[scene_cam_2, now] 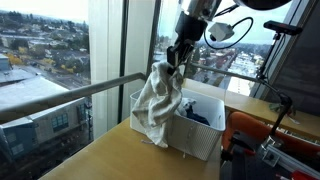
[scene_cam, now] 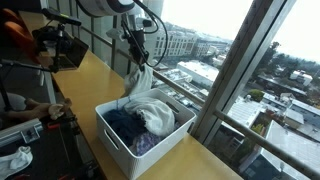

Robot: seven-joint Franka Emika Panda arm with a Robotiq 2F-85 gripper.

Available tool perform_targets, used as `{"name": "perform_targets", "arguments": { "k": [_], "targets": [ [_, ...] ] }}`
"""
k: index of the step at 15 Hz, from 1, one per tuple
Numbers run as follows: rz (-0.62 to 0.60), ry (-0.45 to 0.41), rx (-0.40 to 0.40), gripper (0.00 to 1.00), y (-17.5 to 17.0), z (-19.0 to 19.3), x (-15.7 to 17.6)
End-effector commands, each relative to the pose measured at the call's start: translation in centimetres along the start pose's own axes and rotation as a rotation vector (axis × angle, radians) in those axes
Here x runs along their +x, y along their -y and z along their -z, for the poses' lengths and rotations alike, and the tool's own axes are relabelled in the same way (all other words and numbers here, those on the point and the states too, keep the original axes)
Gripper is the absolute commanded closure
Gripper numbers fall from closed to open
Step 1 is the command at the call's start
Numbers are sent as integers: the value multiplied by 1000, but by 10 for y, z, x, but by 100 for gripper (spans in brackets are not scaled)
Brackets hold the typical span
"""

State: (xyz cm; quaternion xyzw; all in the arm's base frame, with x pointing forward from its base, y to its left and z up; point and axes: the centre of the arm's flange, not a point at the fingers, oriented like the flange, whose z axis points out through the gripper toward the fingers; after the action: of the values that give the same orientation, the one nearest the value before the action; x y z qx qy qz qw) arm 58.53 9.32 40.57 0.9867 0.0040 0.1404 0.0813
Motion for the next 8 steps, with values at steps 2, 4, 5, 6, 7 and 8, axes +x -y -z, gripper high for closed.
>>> {"name": "perform_targets", "arguments": {
  "k": [2,4,5,6,7,8],
  "targets": [
    [-56,-27,-35,97,-42,38,-1],
    [-80,-37,-43,97,-58,52,4],
    [-92,-44,-48,97,-65,59,6],
    [-103,-49,-50,97,-72,65,7],
    [-113,-52,-54,97,-79,71,9],
    [-123,-54,-58,97,-85,76,10]
  ]
}}
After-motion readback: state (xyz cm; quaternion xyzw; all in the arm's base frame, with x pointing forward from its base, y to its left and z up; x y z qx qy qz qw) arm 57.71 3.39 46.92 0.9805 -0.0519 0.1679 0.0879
